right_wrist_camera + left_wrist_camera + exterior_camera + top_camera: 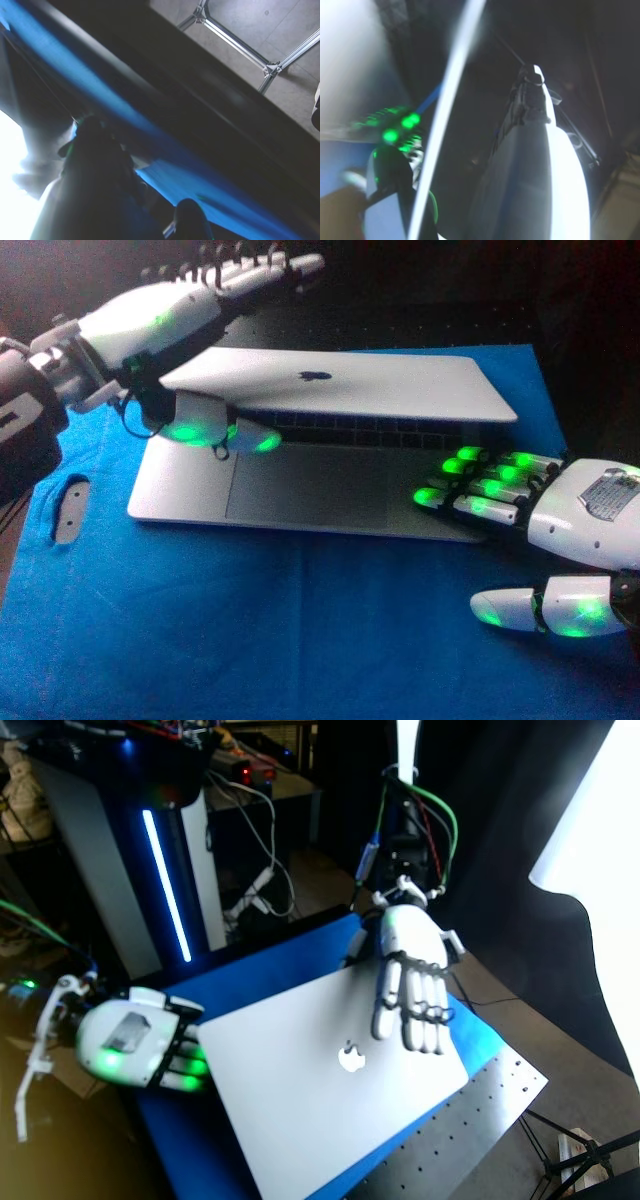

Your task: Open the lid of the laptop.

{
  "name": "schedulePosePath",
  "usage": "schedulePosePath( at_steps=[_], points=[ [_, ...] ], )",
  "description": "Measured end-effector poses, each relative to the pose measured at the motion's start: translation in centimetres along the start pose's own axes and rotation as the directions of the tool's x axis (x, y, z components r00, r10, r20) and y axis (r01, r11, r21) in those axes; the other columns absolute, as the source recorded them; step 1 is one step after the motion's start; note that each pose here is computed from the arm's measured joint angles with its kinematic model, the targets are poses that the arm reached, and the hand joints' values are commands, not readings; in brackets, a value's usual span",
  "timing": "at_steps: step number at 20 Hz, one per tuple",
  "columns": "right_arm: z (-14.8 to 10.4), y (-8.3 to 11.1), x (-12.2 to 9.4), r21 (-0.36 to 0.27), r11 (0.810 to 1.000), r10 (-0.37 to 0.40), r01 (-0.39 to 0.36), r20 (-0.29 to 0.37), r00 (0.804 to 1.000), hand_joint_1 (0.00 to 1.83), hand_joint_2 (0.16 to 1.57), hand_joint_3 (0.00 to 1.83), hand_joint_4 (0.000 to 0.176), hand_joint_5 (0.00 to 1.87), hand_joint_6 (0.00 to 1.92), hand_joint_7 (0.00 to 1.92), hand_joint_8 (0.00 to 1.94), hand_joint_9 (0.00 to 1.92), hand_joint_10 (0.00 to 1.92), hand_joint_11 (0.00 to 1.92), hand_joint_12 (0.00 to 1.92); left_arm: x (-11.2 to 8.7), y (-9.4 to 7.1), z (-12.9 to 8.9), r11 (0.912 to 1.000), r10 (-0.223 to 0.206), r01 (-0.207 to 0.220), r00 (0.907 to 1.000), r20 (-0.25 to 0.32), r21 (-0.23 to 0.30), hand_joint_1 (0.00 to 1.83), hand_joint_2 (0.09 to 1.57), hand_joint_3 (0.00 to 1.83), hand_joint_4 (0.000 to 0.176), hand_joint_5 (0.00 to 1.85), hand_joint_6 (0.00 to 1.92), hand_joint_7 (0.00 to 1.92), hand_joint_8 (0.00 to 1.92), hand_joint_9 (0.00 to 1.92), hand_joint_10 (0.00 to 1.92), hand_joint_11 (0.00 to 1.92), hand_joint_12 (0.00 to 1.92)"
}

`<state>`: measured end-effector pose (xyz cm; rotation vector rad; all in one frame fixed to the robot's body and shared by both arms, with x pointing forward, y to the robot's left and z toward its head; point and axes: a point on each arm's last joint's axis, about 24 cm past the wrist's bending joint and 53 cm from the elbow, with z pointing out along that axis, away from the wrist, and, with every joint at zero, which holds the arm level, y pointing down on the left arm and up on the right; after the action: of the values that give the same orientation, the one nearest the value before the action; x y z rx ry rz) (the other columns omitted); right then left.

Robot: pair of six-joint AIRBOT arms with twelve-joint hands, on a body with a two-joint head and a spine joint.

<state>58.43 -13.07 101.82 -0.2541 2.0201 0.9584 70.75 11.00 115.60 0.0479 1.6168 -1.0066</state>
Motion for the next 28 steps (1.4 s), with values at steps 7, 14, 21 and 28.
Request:
schedulePosePath(
  at_steps=[7, 14, 21, 28],
  points=[
    [0.0, 0.2, 0.2, -0.010, 1.000, -0.018, 0.018, -0.010, 1.000, 0.00, 1.32, 0.00, 0.000, 0.01, 0.00, 0.00, 0.00, 0.00, 0.00, 0.00, 0.00, -3.4, 0.3, 2.0, 0.9992, -0.039, 0.039, 0.9940, 0.103, 0.000, 0.99, 0.99, 0.00, 0.176, 0.00, 0.00, 0.00, 0.00, 0.00, 0.00, 0.00, 0.00],
    [0.0, 0.0, 0.2, -0.012, 0.999, -0.032, 0.031, -0.016, 0.999, 0.00, 1.30, 0.00, 0.000, 0.02, 0.00, 0.00, 0.00, 0.00, 0.00, 0.00, 0.00, -7.9, 0.7, 6.0, 0.9994, -0.003, 0.009, 0.9840, 0.178, -0.032, 0.93, 1.02, 0.00, 0.176, 0.00, 0.00, 0.00, 0.00, 0.00, 0.00, 0.00, 0.00],
    [0.0, 0.1, 0.2, -0.025, 0.999, -0.029, 0.028, -0.029, 0.999, 0.00, 1.30, 0.00, 0.000, 0.00, 0.00, 0.00, 0.00, 0.00, 0.00, 0.00, 0.00, -11.5, 2.8, 10.1, 0.9852, 0.079, -0.051, 0.9831, 0.166, -0.163, 0.77, 1.00, 0.00, 0.176, 0.00, 0.00, 0.00, 0.00, 0.00, 0.00, 0.00, 0.00],
    [-0.1, -0.3, 0.0, -0.015, 1.000, -0.028, 0.027, -0.027, 0.999, 0.00, 1.33, 0.01, 0.000, 0.01, 0.00, 0.00, 0.00, 0.00, 0.00, 0.00, 0.00, -13.4, 7.1, 11.8, 0.9458, 0.100, -0.051, 0.9851, 0.140, -0.321, 0.87, 0.98, 0.00, 0.176, 0.00, 0.00, 0.00, 0.00, 0.00, 0.00, 0.00, 0.00]
  ],
)
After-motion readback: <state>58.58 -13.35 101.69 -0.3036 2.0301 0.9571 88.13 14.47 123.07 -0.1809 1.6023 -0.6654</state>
